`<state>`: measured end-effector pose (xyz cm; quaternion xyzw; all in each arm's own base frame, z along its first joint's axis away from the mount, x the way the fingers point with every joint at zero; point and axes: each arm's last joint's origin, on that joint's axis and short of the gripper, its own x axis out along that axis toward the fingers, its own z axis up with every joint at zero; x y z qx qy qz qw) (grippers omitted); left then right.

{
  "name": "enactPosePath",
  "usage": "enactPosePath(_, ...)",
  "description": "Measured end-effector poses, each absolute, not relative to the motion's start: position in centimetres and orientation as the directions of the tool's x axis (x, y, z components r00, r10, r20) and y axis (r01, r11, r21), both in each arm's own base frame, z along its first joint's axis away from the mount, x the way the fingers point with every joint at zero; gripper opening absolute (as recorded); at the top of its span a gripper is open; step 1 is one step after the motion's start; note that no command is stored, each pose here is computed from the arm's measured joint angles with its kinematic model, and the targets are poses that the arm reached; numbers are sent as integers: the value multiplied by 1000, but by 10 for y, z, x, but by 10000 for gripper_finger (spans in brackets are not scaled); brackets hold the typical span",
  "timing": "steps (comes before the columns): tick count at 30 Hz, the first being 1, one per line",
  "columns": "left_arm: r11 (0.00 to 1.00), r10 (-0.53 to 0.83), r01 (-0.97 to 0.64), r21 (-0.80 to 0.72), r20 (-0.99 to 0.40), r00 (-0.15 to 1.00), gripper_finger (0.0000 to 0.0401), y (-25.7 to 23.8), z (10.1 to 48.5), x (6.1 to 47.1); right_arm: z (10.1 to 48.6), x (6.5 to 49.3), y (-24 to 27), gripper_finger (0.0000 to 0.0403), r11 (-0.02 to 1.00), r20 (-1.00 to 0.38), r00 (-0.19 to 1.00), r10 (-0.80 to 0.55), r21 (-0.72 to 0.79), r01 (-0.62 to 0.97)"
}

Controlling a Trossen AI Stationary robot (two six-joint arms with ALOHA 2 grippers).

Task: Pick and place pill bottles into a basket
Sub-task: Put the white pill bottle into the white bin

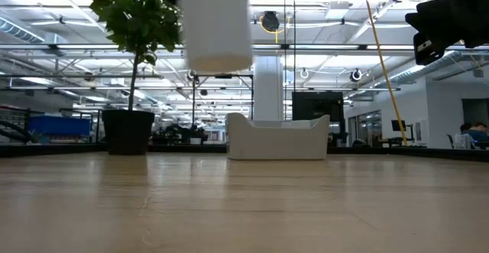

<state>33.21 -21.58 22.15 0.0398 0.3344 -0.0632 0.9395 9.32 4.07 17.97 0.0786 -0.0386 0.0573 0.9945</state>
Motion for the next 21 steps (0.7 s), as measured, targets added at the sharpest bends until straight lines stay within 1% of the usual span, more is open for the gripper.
enactPosePath(6, 986, -43, 126, 106, -572, 819, 163, -174, 258, 340, 180, 93, 41, 79, 981, 86, 990, 108, 152, -120)
enactPosePath(9, 988, -36, 111, 108, -537, 843, 178, -148, 275, 345, 180, 93, 41, 80, 981, 86, 990, 108, 152, -120)
enactPosePath(12, 991, -6, 75, 115, -507, 862, 181, -120, 287, 350, 180, 93, 41, 79, 981, 86, 990, 108, 152, -120)
enactPosePath(16, 992, 63, 0, 124, -499, 864, 162, -81, 292, 359, 180, 93, 41, 78, 981, 86, 990, 108, 152, -120)
enactPosePath(21, 994, 102, -71, 82, -496, 862, 162, -30, 289, 371, 180, 93, 41, 81, 981, 86, 990, 108, 152, -120)
